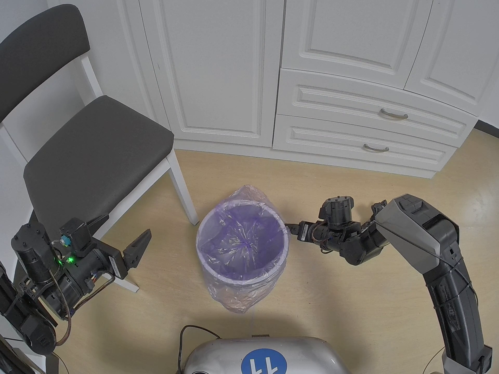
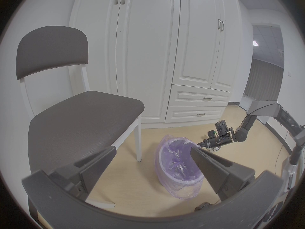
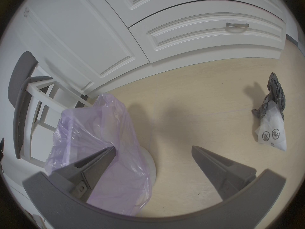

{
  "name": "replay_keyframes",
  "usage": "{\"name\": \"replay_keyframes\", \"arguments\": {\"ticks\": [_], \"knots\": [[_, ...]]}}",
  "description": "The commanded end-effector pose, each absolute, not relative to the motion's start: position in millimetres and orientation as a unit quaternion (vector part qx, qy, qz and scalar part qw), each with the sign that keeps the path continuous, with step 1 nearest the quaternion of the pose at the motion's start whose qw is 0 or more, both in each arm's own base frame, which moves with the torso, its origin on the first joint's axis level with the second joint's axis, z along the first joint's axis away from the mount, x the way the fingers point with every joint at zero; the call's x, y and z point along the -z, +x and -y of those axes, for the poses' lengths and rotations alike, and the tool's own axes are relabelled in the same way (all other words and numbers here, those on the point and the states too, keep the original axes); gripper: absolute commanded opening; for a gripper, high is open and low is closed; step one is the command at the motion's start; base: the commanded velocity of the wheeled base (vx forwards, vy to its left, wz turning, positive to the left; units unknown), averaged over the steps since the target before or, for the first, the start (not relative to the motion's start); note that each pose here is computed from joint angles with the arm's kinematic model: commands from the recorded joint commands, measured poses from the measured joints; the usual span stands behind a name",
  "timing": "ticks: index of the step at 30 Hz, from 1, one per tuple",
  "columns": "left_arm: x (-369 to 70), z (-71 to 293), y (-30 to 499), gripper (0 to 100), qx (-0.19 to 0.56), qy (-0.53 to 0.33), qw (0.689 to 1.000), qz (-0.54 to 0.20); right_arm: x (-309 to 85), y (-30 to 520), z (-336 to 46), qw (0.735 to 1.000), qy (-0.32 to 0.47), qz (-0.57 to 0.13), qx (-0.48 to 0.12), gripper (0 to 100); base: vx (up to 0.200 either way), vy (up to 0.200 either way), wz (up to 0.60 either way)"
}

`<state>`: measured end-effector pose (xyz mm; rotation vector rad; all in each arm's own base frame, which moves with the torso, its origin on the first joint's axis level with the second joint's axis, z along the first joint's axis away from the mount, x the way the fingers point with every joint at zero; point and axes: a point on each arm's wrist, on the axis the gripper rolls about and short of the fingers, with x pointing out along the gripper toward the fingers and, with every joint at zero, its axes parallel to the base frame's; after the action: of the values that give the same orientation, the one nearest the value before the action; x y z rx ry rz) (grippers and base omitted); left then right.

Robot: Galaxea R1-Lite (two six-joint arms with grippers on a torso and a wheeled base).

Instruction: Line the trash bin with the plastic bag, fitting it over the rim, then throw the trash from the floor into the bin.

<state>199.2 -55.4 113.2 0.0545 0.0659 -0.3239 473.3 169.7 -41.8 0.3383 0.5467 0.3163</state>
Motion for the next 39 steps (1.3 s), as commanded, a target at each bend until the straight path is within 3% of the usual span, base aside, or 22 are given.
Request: {"name": "replay_keyframes", "arguments": {"ticks": [1, 17, 31, 34, 39], "knots": [[-111, 56, 200, 100, 0.162, 0.028, 0.986, -0.038, 48, 470, -176, 0.934, 0.162, -0.274, -0.16, 100, 0.0, 0.0, 0.0], [-110, 57, 200, 100, 0.164, 0.021, 0.985, -0.041, 50, 469, -176, 0.934, 0.163, -0.274, -0.16, 100, 0.0, 0.0, 0.0], [-114, 56, 200, 100, 0.163, 0.016, 0.986, -0.031, -75, 438, -135, 0.95, 0.16, -0.208, -0.169, 100, 0.0, 0.0, 0.0], [-114, 56, 200, 100, 0.163, 0.016, 0.986, -0.031, -72, 438, -135, 0.948, 0.163, -0.212, -0.175, 100, 0.0, 0.0, 0.0], [-114, 56, 199, 100, 0.163, 0.016, 0.986, -0.031, -7, 466, -146, 0.943, 0.163, -0.24, -0.162, 100, 0.0, 0.0, 0.0]]}}
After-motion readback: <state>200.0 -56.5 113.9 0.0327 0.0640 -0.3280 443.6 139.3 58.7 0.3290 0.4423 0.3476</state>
